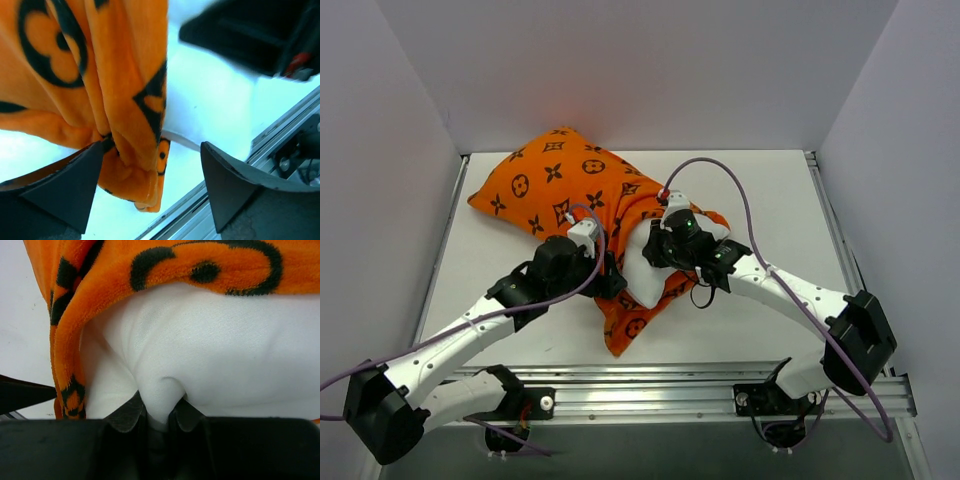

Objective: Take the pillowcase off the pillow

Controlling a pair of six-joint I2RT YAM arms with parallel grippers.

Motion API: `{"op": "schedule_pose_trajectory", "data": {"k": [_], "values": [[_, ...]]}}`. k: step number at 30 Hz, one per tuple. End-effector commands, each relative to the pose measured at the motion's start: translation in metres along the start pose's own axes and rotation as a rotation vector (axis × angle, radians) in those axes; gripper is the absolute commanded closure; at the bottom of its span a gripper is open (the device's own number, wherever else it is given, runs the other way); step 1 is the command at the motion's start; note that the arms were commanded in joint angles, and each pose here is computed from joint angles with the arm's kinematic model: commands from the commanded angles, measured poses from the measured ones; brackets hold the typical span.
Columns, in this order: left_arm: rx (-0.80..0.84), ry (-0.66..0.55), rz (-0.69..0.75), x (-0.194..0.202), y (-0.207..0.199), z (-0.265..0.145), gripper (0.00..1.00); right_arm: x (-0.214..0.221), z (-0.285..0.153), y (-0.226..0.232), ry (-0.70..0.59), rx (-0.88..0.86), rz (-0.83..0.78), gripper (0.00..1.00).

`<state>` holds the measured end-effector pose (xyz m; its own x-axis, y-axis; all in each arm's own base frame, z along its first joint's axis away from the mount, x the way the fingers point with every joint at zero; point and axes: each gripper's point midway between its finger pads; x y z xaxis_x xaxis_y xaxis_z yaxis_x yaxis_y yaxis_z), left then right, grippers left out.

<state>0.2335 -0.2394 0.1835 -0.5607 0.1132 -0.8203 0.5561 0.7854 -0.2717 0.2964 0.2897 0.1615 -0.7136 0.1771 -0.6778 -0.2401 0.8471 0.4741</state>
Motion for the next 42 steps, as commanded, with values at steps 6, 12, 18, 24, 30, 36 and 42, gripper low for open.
{"op": "schedule_pose_trajectory", "data": {"k": [6, 12, 18, 24, 30, 36, 42], "values": [[-0.069, 0.125, 0.017, 0.033, 0.013, 0.028, 0.51, -0.028, -0.005, 0.027, -0.044, -0.075, -0.017, 1.00], [-0.379, 0.095, -0.102, 0.029, 0.076, 0.039, 0.98, -0.039, -0.048, 0.058, 0.008, -0.205, -0.081, 1.00], [-0.599, 0.038, -0.415, 0.038, 0.149, 0.051, 0.98, -0.084, -0.163, 0.106, -0.054, -0.445, -0.136, 1.00], [-0.644, -0.082, -0.556, 0.024, 0.169, 0.075, 0.98, -0.076, -0.230, 0.114, -0.023, -0.544, -0.184, 1.00], [-0.604, -0.122, -0.612, 0.010, 0.168, 0.087, 0.98, 0.006, -0.188, 0.070, 0.215, -0.478, -0.130, 1.00], [-0.371, -0.111, -0.483, -0.020, 0.114, 0.064, 0.58, 0.040, -0.145, 0.013, 0.272, -0.227, -0.061, 0.87], [-0.234, -0.089, -0.185, -0.051, 0.065, 0.005, 0.08, -0.014, -0.139, -0.047, 0.046, 0.069, 0.072, 0.47]]}}
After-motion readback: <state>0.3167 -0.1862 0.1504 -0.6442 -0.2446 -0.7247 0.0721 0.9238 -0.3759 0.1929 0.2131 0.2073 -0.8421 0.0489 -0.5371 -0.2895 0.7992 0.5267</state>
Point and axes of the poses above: each gripper's point midway between its finger pads, its own z axis out along the fingers, its own y axis along the line the jaws close on, x = y × z, and after that the axes turned 10 degrees about z, right-handed
